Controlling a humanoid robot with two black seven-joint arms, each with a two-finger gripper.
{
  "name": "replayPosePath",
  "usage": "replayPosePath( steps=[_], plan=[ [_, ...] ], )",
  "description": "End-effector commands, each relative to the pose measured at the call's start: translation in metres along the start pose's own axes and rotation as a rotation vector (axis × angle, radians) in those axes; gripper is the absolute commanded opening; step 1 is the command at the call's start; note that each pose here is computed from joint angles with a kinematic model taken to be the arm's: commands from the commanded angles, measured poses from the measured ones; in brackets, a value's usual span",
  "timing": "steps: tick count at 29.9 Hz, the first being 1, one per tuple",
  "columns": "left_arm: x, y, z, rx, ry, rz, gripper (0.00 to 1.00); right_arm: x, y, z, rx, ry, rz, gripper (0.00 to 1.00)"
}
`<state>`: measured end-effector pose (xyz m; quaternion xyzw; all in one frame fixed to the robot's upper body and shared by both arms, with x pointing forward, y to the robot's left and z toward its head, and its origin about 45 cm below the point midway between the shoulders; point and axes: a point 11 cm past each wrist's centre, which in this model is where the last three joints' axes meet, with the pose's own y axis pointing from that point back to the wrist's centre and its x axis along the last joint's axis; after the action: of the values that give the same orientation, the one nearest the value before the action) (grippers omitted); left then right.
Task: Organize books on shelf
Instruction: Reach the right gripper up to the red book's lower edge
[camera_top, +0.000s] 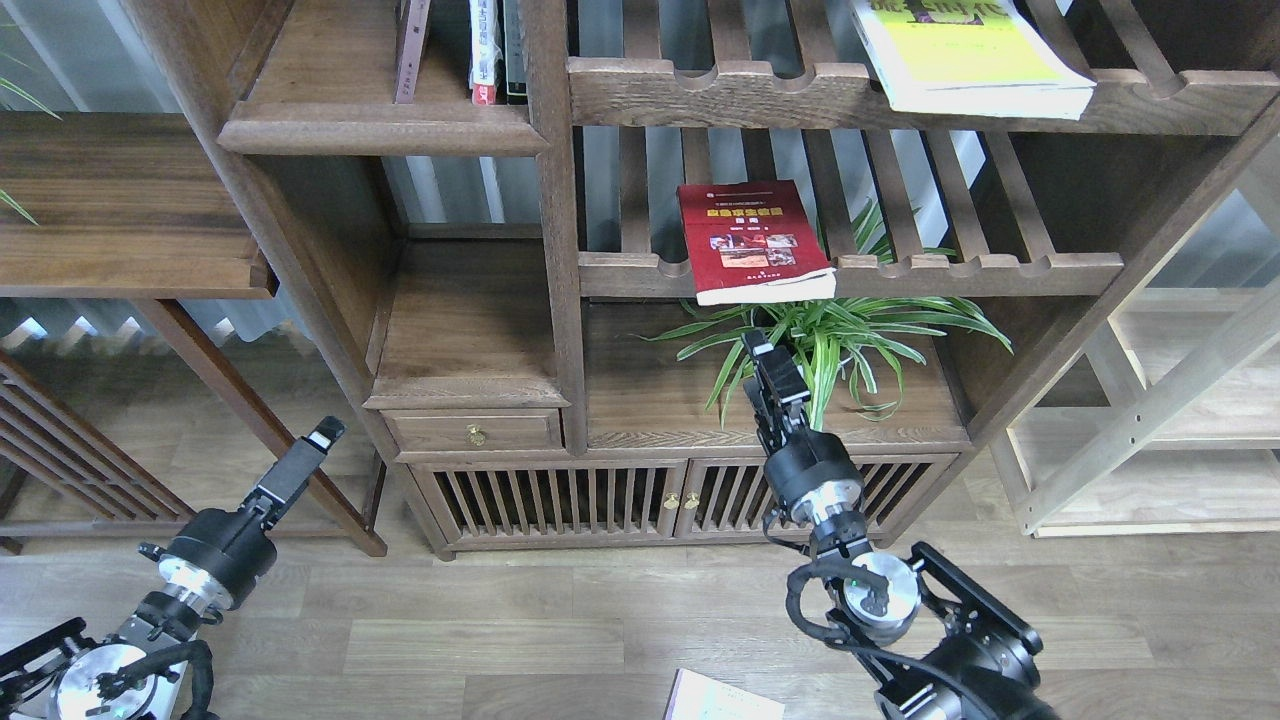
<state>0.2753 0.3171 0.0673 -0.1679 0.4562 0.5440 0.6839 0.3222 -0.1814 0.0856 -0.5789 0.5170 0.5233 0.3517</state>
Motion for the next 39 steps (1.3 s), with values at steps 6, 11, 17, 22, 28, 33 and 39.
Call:
replayPosePath(
  steps=[6, 11, 17, 22, 28, 33, 39],
  plan=[
    [-0.001, 0.000, 0.003, -0.004, -0.001, -0.002, 0.99, -0.007, -0.026, -0.017, 0.026, 0.055, 0.010, 0.86],
    [0.002, 0.005, 0.013, -0.018, -0.014, 0.007, 0.99, -0.014, -0.045, -0.030, 0.047, 0.081, 0.013, 0.86],
    [0.010, 0.013, 0.024, -0.031, -0.033, 0.030, 0.99, -0.016, -0.063, -0.050, 0.092, 0.087, 0.041, 0.86],
    [0.012, 0.015, 0.029, -0.049, -0.021, 0.040, 0.99, -0.016, -0.065, -0.053, 0.098, 0.091, 0.047, 0.87],
    [0.011, 0.015, 0.029, -0.048, -0.020, 0.038, 0.99, -0.016, -0.065, -0.051, 0.090, 0.093, 0.046, 0.88],
    [0.011, 0.015, 0.029, -0.048, -0.020, 0.038, 0.99, -0.024, -0.070, -0.052, 0.094, 0.092, 0.029, 0.88],
    [0.011, 0.015, 0.029, -0.050, -0.019, 0.038, 0.99, -0.027, -0.072, -0.054, 0.110, 0.068, 0.025, 0.88]
  ],
)
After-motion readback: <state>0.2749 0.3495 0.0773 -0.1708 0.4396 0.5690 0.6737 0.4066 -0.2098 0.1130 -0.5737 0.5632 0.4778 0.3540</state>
